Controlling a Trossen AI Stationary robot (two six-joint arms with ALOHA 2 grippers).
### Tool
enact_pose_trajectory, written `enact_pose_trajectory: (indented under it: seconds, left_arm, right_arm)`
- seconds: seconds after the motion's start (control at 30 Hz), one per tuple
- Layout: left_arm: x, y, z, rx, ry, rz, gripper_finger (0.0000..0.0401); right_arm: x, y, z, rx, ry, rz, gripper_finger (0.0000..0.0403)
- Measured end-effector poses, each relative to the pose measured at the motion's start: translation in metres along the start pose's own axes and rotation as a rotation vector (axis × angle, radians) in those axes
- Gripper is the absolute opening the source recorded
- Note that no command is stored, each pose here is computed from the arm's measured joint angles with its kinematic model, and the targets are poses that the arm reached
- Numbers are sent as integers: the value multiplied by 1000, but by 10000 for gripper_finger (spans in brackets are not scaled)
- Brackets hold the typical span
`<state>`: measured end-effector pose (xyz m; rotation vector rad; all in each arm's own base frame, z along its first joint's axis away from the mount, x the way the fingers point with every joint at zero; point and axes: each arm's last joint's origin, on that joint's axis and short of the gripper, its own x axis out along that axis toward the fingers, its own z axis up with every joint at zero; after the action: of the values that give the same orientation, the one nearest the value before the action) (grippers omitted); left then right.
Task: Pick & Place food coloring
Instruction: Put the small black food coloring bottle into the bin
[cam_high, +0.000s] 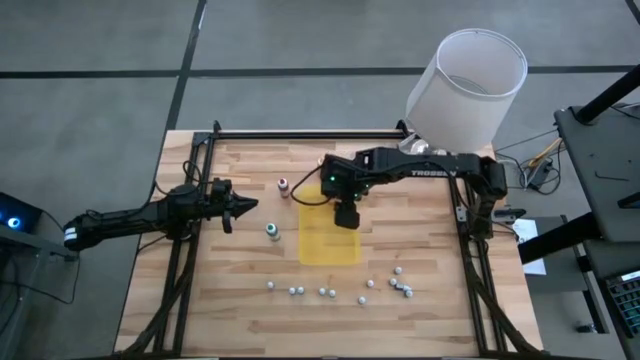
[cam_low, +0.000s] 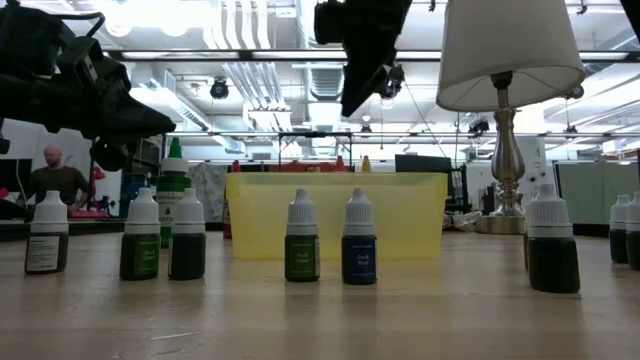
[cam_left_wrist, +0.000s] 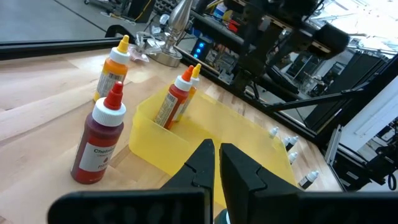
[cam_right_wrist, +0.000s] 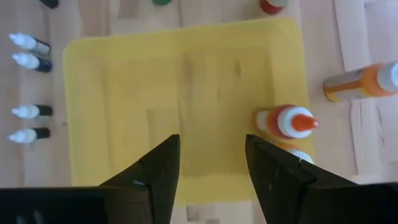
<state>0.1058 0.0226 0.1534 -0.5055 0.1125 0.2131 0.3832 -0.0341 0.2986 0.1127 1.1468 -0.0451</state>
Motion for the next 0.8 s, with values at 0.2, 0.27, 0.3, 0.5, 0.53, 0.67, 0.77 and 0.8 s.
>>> enact_pose_trajectory:
  seconds: [0.2,0.27,0.3,0.5,0.53,0.67,0.77,0.8]
  left_arm:
    - [0,0,0,0,0,0,0]
    - [0,0,0,0,0,0,0]
    - [0,0,0,0,0,-1,0]
    - [0,0,0,0,0,0,0]
    - [0,0,0,0,0,0,0]
    - [0,0,0,0,0,0,0]
    - [0,0,0,0,0,0,0]
    - [0,0,0,0,0,0,0]
  right_arm:
    - [-1,12,2,-3,-22,13,173]
    - [-1,16,2,-15,-23,17,173]
    - [-1,19,2,-20,-25,20,173]
    - [0,28,2,7,-31,32,173]
    - [0,29,3,12,-34,34,173]
    - [0,35,3,-7,-48,40,173]
    - [0,40,3,-27,-48,49,173]
    - [0,43,3,-32,-47,55,173]
